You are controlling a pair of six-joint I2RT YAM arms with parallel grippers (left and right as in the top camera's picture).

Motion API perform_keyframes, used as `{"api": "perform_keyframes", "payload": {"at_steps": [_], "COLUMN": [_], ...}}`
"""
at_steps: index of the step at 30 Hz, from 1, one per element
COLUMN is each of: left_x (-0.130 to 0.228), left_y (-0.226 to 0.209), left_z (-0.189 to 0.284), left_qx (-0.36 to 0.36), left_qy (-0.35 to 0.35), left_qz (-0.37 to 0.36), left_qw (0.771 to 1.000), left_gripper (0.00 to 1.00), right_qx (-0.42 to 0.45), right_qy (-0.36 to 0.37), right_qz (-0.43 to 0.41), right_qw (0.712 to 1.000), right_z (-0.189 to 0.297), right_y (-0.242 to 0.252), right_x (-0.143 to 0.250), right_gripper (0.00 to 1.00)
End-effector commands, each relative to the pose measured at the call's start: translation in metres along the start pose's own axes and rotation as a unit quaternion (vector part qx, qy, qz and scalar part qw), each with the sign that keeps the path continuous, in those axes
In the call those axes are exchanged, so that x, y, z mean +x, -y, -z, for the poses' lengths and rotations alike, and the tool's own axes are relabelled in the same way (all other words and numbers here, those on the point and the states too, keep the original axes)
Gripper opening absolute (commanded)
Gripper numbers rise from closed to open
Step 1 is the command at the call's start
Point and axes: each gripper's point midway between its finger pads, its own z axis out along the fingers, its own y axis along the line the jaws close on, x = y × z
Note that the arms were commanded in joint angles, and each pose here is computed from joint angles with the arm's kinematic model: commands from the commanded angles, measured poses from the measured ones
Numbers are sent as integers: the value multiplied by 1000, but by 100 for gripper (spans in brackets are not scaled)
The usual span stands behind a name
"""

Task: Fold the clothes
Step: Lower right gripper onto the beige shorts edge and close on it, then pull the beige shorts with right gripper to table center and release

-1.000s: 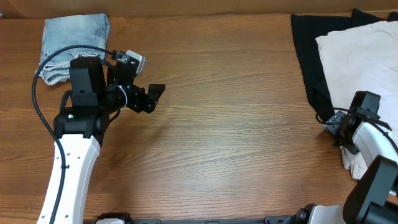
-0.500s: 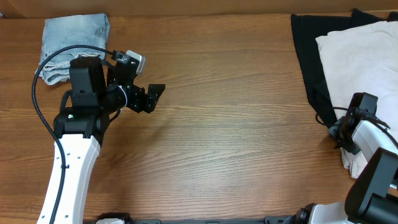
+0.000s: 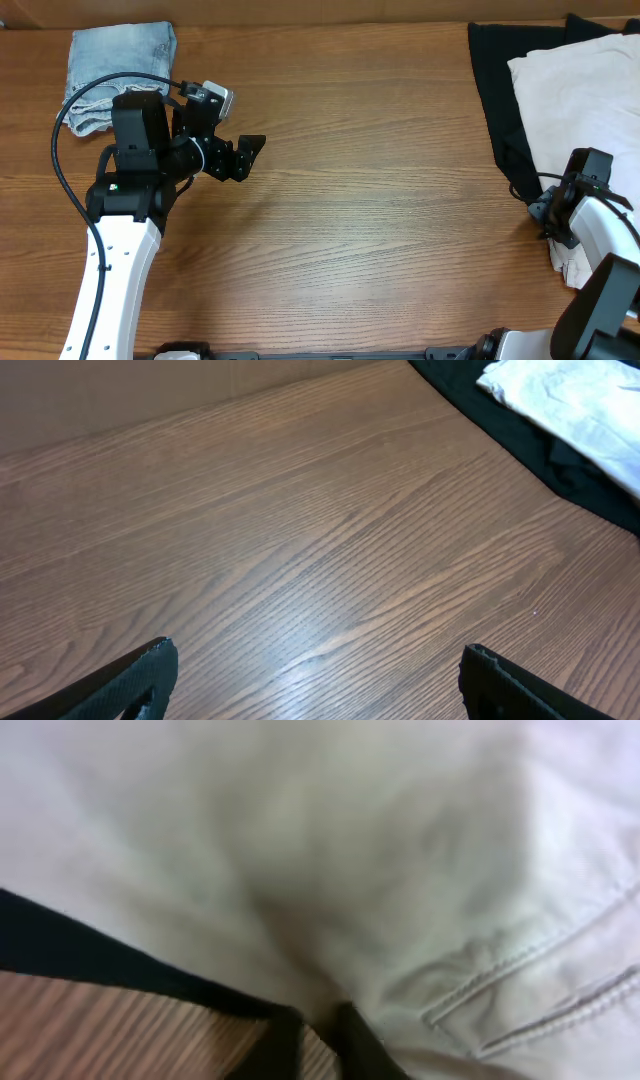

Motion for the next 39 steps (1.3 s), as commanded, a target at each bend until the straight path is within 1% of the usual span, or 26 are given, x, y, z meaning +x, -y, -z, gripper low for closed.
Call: {"api": "perform_keyframes", "payload": {"at_steps": [1, 4, 5, 6, 7, 8, 11, 16, 24, 32, 33, 35, 36, 39], "left_x": [-12, -13, -14, -14, -14, -14, -14, -14, -14, -14, -14, -14, -13, -13], "left_y": [0, 0, 0, 0, 0, 0, 0, 0, 0, -1, -1, -1, -1, -1], "left_z": [3, 3, 3, 3, 3, 3, 3, 3, 3, 3, 3, 3, 2, 1], "left_qx": [2, 1, 1, 1, 1, 1, 1, 1, 1, 0, 0, 1, 1, 1], "left_qy": [14, 16, 18, 18, 18, 18, 18, 18, 18, 18, 18, 18, 17, 15], "left_qz": [-10, -12, -13, -13, -13, -13, -13, -13, -13, -13, -13, -13, -13, -11], "left_qw": [1000, 1000, 1000, 1000, 1000, 1000, 1000, 1000, 1000, 1000, 1000, 1000, 1000, 1000], "left_gripper": [91, 91, 91, 91, 91, 91, 91, 90, 89, 89, 89, 89, 89, 89], "right_qx": [-38, -49, -50, -50, -49, -48, -48, -49, -51, -39, -38, -38, -39, -39], "right_qy": [29, 38, 41, 40, 39, 36, 36, 39, 42, 16, 14, 14, 15, 16], "right_qz": [-4, 0, -1, -1, -1, 0, 0, -1, -2, 2, 3, 2, 2, 2], "right_qw": [999, 998, 998, 998, 998, 998, 998, 998, 998, 999, 999, 999, 999, 999], "right_z": [21, 28, 30, 30, 29, 29, 29, 28, 14, -10, -12, -12, -12, -11], "right_y": [-11, -13, -13, -13, -13, -12, -12, -13, -14, -16, -16, -17, -17, -17], "right_x": [-16, -19, -19, -19, -19, -17, -17, -19, -13, -3, -2, -2, -3, -5], "right_gripper": [4, 5, 28, 41, 47, 57, 59, 67, 67, 65, 61, 47, 37, 18]}}
